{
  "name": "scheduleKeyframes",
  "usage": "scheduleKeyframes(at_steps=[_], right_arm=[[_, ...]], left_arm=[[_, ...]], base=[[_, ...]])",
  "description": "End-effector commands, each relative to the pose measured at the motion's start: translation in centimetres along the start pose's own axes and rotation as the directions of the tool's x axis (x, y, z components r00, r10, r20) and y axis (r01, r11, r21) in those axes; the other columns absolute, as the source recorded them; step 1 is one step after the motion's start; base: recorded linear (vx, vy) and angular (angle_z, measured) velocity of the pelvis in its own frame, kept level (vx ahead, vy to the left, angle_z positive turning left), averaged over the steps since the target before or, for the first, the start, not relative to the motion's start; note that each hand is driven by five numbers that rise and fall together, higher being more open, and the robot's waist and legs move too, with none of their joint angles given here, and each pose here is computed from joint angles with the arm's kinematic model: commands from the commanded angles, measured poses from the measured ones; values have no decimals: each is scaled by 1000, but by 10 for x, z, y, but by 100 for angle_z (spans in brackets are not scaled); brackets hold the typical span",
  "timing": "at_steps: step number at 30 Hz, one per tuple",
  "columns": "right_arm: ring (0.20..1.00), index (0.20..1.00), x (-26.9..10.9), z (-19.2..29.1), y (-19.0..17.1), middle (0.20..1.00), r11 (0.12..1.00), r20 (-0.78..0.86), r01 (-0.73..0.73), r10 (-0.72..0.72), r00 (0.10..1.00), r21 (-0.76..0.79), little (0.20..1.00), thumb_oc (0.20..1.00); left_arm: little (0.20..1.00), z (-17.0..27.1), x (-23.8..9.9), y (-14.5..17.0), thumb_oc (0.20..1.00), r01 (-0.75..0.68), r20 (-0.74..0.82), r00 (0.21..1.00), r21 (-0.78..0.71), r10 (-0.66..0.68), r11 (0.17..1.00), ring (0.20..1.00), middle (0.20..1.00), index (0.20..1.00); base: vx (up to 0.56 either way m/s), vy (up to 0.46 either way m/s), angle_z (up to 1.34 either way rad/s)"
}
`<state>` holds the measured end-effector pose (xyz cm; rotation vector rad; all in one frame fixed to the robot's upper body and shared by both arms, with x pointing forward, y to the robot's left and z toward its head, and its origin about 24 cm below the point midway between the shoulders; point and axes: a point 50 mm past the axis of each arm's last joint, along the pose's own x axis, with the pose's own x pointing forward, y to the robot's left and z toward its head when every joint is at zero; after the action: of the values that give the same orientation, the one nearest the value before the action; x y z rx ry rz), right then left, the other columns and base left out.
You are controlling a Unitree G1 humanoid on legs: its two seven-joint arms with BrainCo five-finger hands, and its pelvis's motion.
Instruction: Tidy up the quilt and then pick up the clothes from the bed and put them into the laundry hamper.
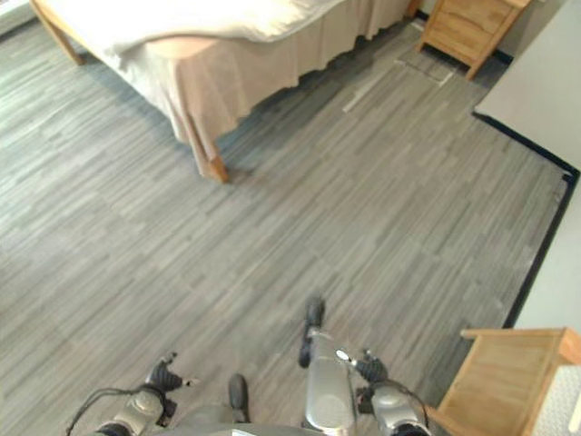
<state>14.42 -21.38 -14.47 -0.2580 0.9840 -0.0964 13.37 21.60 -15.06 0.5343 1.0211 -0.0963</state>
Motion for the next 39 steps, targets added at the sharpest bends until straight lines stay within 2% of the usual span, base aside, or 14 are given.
scheduleKeyframes(at_steps=[1,6,8,12,17,20,24,28,33,34,37,38,39], right_arm=[[1000,1000,-11,-46,8,1000,995,-160,-56,43,986,-81,1000,1000],[1000,1000,-6,-32,1,1000,990,-110,-39,24,994,-133,1000,1000],[1000,1000,1,-12,-8,1000,963,-74,-21,1,997,-270,1000,1000],[1000,1000,0,-16,-14,1000,951,-85,-17,-10,996,-308,1000,1000],[1000,1000,0,-18,-15,1000,950,-81,-4,-22,996,-312,1000,1000],[1000,1000,1,-12,0,1000,944,-65,-41,20,998,-327,1000,1000],[1000,1000,2,-3,13,1000,941,-40,-66,56,998,-333,1000,1000],[1000,1000,2,4,16,1000,933,-8,-59,60,998,-355,1000,1000],[1000,1000,2,-4,5,1000,934,-39,-39,27,999,-356,1000,1000],[1000,1000,0,-13,8,1000,935,-78,-68,43,996,-347,1000,1000],[1000,1000,1,-11,0,1000,933,-63,-49,28,998,-356,1000,1000],[1000,1000,8,7,-30,1000,947,-74,21,-47,996,-320,1000,1000],[1000,1000,5,1,-37,1000,956,-51,44,-61,997,-289,1000,1000]], left_arm=[[1000,1,1,-2,1000,7,3,1000,4,-7,1000,1000,1000,1000],[1000,20,4,5,1000,-22,71,997,-57,26,998,1000,1000,1000],[1000,42,7,15,1000,-58,135,989,-58,65,997,1000,1000,1000],[1000,24,6,25,1000,-93,74,992,-80,99,992,1000,1000,1000],[1000,17,5,22,1000,-88,53,994,-56,90,995,1000,1000,1000],[1000,1,2,23,1000,-94,3,996,-51,94,994,1000,1000,1000],[1000,-9,1,34,1000,-118,-40,992,-6,118,993,1000,1000,1000],[1000,-4,2,44,1000,-140,-16,990,22,140,990,1000,1000,1000],[1000,7,4,49,1000,-160,9,987,42,159,986,1000,1000,1000],[1000,7,4,53,1000,-164,21,986,28,164,986,1000,1000,1000],[1000,-19,-2,45,1000,-180,-67,983,-170,171,969,1000,1000,1000],[1000,-25,-3,48,1000,-189,-96,980,-189,173,964,1000,1000,1000],[1000,-29,-5,56,1000,-218,-95,975,-238,200,946,1000,1000,1000]], base=[[660,-276,6],[277,-260,-13],[512,-267,-46],[473,13,-28],[384,75,-38],[437,102,8],[269,64,72],[362,-95,93],[337,-238,189],[393,-471,224],[316,-382,147],[128,-199,51],[127,-191,41]])
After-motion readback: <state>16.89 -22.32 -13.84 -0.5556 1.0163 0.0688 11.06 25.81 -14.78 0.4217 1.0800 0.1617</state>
